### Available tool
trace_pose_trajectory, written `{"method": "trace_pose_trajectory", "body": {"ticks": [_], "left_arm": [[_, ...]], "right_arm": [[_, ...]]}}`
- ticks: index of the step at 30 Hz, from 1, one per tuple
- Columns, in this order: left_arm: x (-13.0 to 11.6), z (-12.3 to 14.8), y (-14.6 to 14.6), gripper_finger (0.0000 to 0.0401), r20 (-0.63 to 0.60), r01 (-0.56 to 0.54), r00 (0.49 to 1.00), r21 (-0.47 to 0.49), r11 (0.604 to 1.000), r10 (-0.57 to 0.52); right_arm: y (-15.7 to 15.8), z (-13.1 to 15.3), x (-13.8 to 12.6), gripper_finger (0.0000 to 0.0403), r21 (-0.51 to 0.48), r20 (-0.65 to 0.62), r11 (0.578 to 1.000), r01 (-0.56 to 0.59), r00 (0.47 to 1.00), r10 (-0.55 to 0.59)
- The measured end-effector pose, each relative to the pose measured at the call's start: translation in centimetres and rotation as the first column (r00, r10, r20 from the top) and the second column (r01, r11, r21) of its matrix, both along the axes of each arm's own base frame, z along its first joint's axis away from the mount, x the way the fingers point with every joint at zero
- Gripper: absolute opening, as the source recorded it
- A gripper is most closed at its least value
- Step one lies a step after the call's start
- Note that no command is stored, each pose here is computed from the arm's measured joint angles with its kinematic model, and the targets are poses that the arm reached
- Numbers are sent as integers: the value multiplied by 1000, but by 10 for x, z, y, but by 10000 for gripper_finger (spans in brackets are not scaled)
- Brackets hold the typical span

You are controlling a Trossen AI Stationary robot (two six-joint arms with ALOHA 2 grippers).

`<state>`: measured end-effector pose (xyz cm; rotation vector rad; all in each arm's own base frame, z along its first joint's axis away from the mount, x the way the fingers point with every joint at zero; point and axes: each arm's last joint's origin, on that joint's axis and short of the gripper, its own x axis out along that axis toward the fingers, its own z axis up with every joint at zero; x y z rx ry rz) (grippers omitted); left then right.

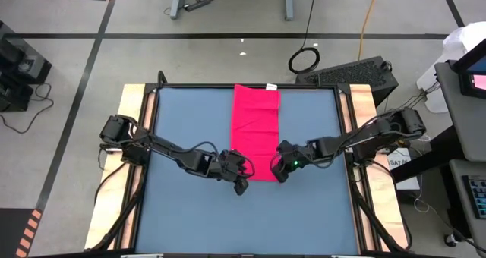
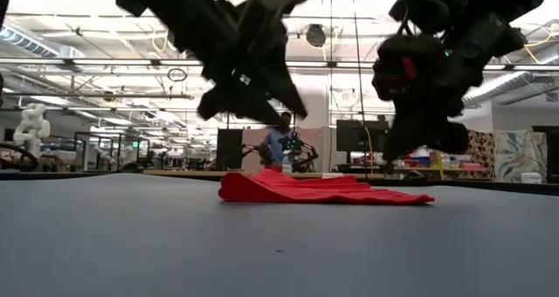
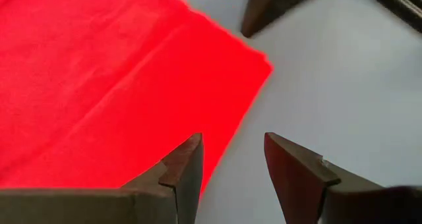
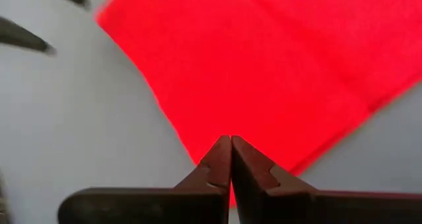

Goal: Roll towel
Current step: Roll the red towel

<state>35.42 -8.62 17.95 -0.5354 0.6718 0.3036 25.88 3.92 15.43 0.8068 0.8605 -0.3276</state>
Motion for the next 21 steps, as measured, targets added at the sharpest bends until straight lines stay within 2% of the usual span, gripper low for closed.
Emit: {"method": "trace_pose_trajectory", "body": {"ticks": [3,6,9,11,14,21], "left_arm": [[-3,-4,1,166,8,-20,1000,-22,1000,20],[-5,-8,-1,166,-18,12,1000,-47,999,-13],[0,7,-3,166,16,78,997,-153,985,-77],[1,21,-5,166,63,103,994,-174,979,-93],[1,24,-9,166,72,83,995,-140,987,-73],[-9,11,-7,166,-75,34,996,-69,997,-39]], "right_arm": [[7,-10,2,1,5,-26,1000,8,1000,-8],[15,-19,6,1,14,-30,1000,-3,1000,3],[22,-25,10,1,26,-9,999,-29,1000,29],[27,-30,12,1,46,-13,999,-22,1000,22],[32,-35,11,1,57,-31,998,-25,999,27],[44,-35,9,0,97,-25,994,-59,998,61]]}}
